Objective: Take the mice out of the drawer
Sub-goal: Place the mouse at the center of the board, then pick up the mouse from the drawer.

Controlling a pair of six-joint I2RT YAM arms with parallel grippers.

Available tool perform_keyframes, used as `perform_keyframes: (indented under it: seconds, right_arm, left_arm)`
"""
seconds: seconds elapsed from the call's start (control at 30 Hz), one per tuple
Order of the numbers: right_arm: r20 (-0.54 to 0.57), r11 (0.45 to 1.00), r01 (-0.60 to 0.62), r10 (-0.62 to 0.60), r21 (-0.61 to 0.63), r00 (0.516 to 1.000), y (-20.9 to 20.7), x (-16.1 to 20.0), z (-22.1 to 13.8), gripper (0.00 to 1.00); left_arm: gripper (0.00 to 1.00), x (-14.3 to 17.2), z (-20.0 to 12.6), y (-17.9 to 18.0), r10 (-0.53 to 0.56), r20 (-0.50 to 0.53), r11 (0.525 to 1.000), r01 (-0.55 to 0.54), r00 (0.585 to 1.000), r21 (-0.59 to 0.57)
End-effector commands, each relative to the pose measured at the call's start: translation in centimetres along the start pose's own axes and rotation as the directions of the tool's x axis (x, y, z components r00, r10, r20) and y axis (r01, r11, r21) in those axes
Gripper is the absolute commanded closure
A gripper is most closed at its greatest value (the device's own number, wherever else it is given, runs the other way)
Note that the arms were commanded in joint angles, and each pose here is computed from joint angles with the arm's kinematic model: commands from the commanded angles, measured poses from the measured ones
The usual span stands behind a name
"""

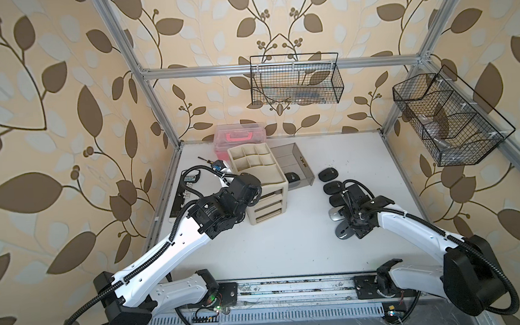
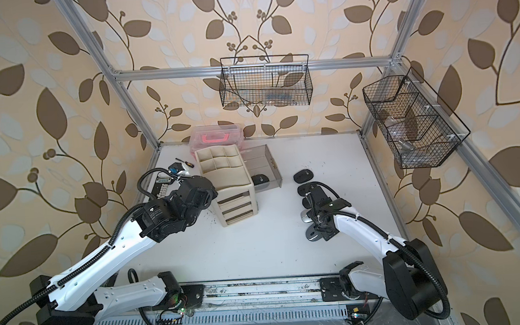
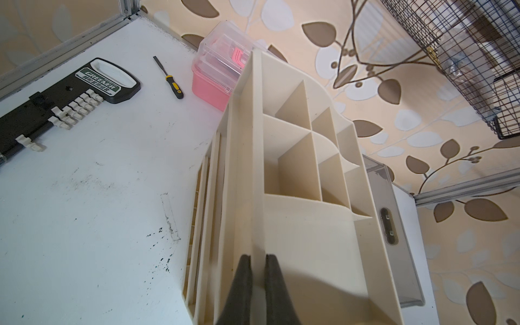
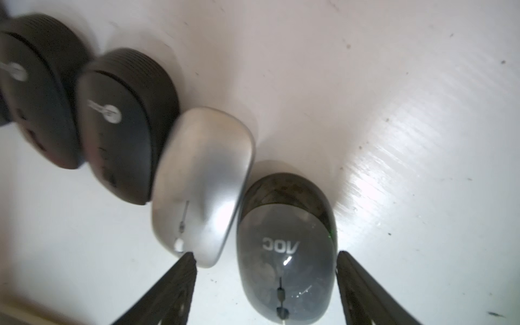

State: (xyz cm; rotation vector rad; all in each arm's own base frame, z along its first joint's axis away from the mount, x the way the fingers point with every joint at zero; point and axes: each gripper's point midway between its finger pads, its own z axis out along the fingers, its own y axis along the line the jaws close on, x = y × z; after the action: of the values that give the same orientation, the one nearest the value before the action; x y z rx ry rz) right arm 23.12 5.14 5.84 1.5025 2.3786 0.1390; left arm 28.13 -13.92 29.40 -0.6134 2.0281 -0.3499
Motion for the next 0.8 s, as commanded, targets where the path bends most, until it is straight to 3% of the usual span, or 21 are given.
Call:
perform_keyframes:
  seconds: [0.0, 0.2, 0.33, 0.43, 0.57, 0.67, 0.77]
  right_arm:
    - [0.028, 1.000, -0.022, 0.022, -0.014, 0.999, 0.2, -1.1, -1.8, 0.19]
    - [0.151, 0.965, 0.167, -0.138, -0.202, 0.979, 5.6, -4.1, -9.3, 0.19]
    - [0.183, 0.851, 0.382, -0.337, -0.360, 0.924, 10.7, -3.9, -14.5, 0.19]
    - [0.207, 0.713, 0.550, -0.515, -0.434, 0.831, 14.2, -2.3, -18.5, 0.21]
    - [0.210, 0.472, 0.716, -0.740, -0.515, 0.639, 18.6, 2.4, -22.4, 0.22]
    - [0.206, 0.376, 0.775, -0.821, -0.508, 0.533, 20.1, 4.7, -22.9, 0.23]
    - [0.132, 0.359, 0.777, -0.864, -0.517, 0.486, 20.4, 6.3, -21.1, 0.31]
  left_arm:
    - [1.00, -3.1, -1.3, -1.3, -0.074, 0.088, 0.995, 0.068, 0.993, 0.069]
    - [1.00, -2.9, -1.9, -1.4, -0.071, 0.055, 0.993, 0.065, 0.996, 0.099]
    - [1.00, -2.3, -2.4, -1.7, -0.056, 0.015, 0.989, 0.054, 0.998, 0.139]
    - [1.00, -2.0, -2.7, -1.8, -0.057, -0.011, 0.987, 0.058, 0.998, 0.152]
    - [1.00, -1.5, -2.6, -1.6, -0.070, -0.035, 0.985, 0.075, 0.997, 0.153]
    - [1.00, -0.9, -2.4, -1.3, -0.077, -0.050, 0.985, 0.083, 0.996, 0.149]
    - [1.00, -0.3, -2.2, -1.2, -0.073, -0.063, 0.984, 0.082, 0.995, 0.158]
